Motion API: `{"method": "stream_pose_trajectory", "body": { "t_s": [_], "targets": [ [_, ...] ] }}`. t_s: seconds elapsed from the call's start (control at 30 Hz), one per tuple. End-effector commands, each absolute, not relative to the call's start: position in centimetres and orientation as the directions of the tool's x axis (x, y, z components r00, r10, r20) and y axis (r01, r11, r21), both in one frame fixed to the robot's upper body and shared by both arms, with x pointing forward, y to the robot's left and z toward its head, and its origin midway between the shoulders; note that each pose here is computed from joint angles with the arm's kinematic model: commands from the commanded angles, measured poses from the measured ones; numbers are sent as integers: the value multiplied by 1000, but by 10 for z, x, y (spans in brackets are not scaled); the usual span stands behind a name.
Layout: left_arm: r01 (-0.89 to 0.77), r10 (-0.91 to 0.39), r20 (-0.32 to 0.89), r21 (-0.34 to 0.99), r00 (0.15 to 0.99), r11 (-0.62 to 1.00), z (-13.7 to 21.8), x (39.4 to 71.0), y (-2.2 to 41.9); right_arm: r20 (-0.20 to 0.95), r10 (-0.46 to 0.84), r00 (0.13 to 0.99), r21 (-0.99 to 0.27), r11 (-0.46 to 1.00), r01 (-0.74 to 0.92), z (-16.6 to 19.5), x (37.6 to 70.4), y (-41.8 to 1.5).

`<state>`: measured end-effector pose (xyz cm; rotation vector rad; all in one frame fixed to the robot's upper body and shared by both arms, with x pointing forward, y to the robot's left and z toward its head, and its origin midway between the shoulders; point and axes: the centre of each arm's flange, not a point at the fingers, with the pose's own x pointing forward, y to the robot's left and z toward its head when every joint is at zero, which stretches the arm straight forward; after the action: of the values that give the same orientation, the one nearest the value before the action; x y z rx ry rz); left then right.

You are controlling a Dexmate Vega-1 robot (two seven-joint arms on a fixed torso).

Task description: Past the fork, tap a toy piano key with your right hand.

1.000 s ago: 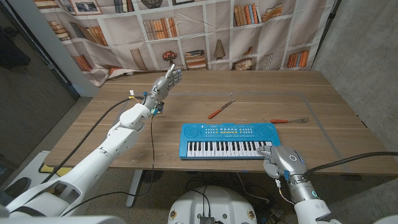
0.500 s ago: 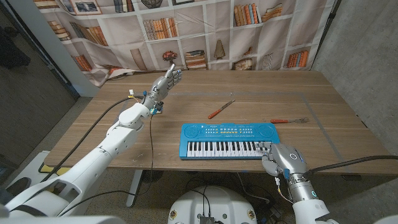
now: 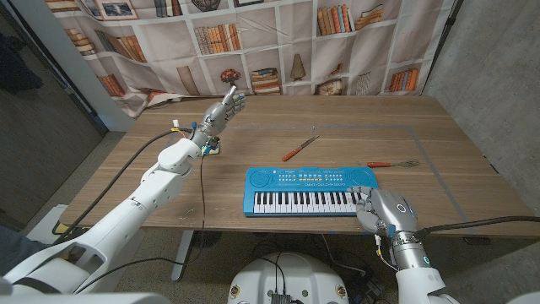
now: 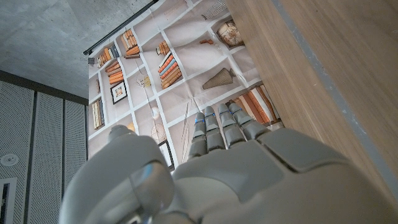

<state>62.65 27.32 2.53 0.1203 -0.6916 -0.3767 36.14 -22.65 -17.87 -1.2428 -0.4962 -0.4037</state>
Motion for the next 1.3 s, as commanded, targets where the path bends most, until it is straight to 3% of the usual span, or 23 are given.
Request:
{"method": "stream_pose_trajectory", "body": {
  "t_s": [0.03,0.43,1.3],
  "targets": [
    [304,-382,600,232,702,924,28,627,274,633,-45,773,-735,277,618,-163,357,-229],
    [314,-392,603,235,695,920,30,631,269,710,-56,702,-667,267,695,-144,350,-234],
    [309,-382,610,227,694,924,32,635,271,769,-50,638,-608,252,753,-126,348,-236]
  ]
}}
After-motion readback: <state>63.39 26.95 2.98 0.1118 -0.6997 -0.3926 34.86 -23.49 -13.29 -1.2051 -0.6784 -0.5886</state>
